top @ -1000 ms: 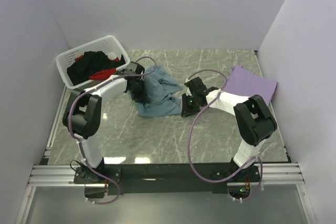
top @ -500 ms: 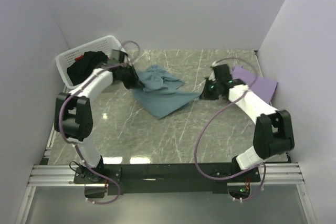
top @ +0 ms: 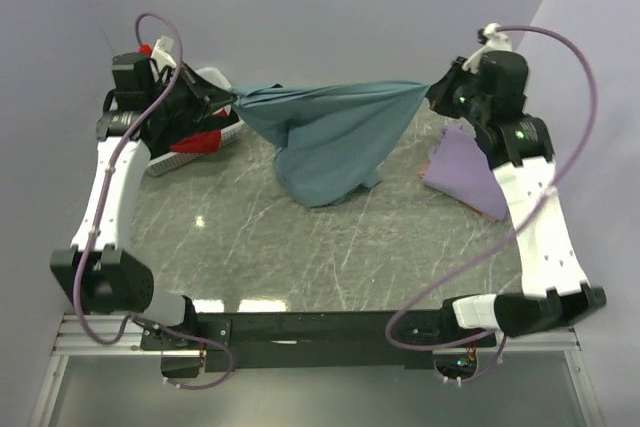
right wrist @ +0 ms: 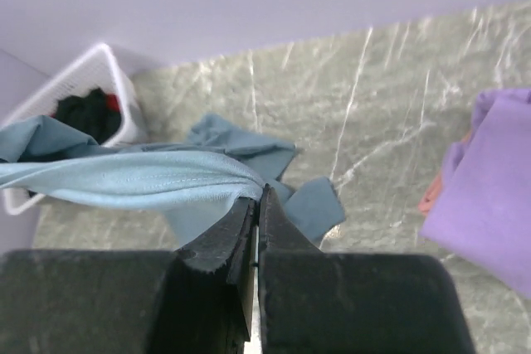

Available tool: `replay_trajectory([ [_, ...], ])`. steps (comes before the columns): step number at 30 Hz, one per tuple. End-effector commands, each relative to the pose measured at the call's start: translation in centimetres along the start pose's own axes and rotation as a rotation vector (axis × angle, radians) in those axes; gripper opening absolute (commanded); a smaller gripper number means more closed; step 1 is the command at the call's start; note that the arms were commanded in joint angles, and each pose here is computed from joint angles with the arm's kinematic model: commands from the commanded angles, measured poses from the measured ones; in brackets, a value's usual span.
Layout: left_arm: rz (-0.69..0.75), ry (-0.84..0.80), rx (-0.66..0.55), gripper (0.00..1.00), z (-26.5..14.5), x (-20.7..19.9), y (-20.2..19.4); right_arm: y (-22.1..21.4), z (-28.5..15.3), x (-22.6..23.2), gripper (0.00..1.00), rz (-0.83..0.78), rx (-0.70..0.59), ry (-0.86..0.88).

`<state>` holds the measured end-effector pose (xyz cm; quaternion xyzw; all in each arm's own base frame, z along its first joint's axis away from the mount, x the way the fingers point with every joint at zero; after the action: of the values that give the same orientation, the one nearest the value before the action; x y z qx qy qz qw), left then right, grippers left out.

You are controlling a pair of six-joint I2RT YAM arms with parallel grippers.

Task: Fold and stack the t-shirts
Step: Flatten the tshirt out

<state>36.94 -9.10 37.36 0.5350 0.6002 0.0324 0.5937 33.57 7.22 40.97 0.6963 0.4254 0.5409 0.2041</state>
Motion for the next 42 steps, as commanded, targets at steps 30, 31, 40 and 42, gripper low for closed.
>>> replay_trajectory([
  [30,0.102,0.514,-0.090,0.70,-9.0,5.3,-6.5,-31.6,-7.7,14.1,0.00,-0.619,0.737,0.615],
  [31,0.114,0.533,-0.079,0.71,-9.4,5.5,-6.7,-31.8,-8.5,15.5,0.00,-0.627,0.745,0.658],
  [40,0.113,0.633,0.010,0.73,-9.9,8.1,-9.8,-31.9,-6.7,13.1,0.71,-0.530,0.681,0.474],
  [42,0.112,0.643,0.060,0.73,-9.6,8.9,-11.0,-29.7,-4.0,10.5,0.73,-0.404,0.653,0.351],
])
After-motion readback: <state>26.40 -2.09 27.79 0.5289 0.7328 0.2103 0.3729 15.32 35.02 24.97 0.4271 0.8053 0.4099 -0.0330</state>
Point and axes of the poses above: each gripper's point midway between its finger pads, its own z axis out along the fingers, its own x axis along the line the jaws close on, y = z × x, the point moved 5 cm from there along -z, back along the fingers, and after that the axes turned 15 degrees about z, right-handed, at the moved point
